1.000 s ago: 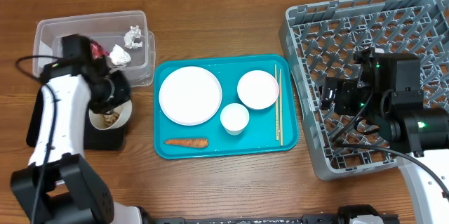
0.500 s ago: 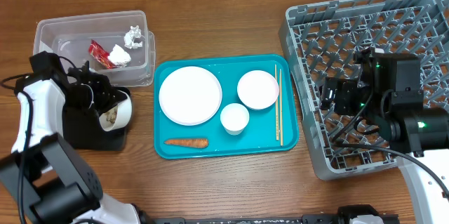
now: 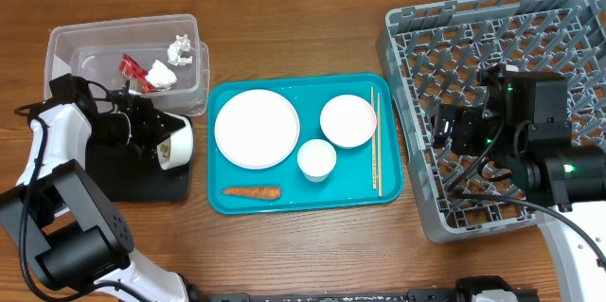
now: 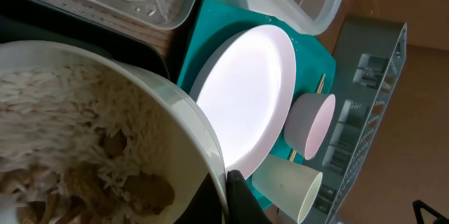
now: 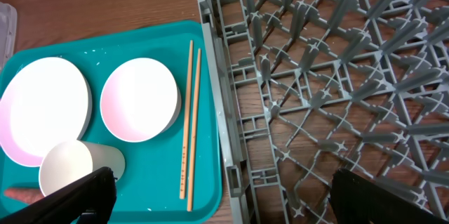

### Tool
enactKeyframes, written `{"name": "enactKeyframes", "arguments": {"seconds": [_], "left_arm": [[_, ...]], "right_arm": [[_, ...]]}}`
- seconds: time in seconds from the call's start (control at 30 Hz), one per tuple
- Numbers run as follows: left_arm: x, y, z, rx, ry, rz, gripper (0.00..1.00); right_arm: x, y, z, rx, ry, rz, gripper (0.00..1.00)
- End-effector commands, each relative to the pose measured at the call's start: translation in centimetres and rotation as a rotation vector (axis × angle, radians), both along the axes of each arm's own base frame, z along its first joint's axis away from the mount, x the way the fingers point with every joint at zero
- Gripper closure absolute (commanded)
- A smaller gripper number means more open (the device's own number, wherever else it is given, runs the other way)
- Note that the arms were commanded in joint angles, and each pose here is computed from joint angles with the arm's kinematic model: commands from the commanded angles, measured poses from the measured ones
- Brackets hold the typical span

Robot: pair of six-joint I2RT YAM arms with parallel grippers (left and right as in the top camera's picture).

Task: Sort waste into correct bins and load items into the dishwasher
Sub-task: 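Tilt the white bowl with the left gripper to dump scraps onto black tray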

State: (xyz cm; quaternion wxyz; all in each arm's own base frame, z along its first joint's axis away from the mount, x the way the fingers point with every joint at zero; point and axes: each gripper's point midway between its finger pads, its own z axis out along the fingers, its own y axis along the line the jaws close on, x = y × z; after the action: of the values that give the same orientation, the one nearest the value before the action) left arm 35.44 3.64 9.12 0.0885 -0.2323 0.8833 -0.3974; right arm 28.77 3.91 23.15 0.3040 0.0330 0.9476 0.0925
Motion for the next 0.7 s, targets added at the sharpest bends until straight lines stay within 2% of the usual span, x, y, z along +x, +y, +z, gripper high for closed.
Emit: {"name": "enactKeyframes", "arguments": {"seconds": [0.0,0.17,0.3,0.67], "left_arm": [[0.1,0.1,0.4,-0.056,-0.027,0.006,0.92],[-0.2,0.8,2.0,-0.169,-0.063,0.055,0.91],[-0.1,1.4,4.1,-0.282,-0.134,0.096,0.96],[0.0,2.2,5.8,-0.369,-0.203,0.132,0.96]], "right_arm": [[0.3,-0.1,1.1,-0.005,-0.034,-0.001,0.00],[0.3,-0.1,1.1,-0.005,-0.034,-0.001,0.00],[0.3,-0.1,1.2,-0.005,-0.035,-0.001,0.00],[0.3,-0.1,1.1,-0.005,-0.034,-0.001,0.00]]}}
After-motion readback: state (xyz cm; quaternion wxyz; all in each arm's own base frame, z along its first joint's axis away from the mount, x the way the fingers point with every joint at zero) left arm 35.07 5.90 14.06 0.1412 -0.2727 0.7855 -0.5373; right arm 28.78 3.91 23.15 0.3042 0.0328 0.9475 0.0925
